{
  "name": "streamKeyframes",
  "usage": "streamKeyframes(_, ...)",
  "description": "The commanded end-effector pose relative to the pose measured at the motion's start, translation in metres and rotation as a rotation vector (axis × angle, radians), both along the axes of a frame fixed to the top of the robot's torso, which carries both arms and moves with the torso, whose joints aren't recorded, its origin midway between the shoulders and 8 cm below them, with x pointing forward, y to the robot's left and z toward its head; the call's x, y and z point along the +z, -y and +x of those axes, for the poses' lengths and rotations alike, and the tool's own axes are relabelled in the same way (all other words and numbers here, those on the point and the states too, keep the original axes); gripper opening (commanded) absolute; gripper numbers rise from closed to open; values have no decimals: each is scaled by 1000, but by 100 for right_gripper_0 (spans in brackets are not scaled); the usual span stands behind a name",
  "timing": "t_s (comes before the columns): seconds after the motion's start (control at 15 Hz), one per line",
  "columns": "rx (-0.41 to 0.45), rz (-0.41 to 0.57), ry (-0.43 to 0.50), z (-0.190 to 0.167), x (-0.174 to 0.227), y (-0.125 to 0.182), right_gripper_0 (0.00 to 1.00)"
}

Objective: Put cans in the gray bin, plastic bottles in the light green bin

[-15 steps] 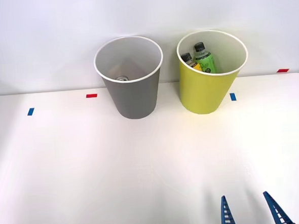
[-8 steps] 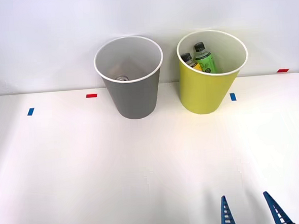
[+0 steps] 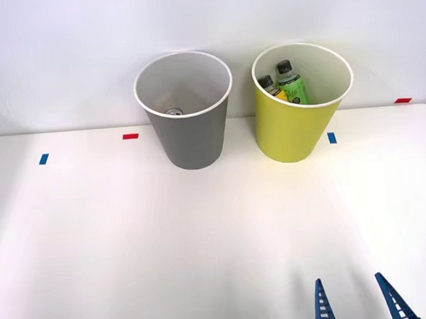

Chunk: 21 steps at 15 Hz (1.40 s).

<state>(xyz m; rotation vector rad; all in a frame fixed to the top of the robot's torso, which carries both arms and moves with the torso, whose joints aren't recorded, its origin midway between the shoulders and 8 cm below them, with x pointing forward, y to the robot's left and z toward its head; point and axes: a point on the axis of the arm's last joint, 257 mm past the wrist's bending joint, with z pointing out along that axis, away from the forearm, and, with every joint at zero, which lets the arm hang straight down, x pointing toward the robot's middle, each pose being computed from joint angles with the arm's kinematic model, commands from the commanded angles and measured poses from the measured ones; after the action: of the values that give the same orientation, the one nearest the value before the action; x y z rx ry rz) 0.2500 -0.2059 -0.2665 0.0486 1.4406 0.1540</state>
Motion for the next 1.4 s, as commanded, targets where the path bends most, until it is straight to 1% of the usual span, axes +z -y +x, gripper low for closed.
streamKeyframes(0.07, 0, 0, 0, 0, 0, 0, 100)
streamKeyframes(1.4, 0, 0, 0, 0, 0, 0, 100)
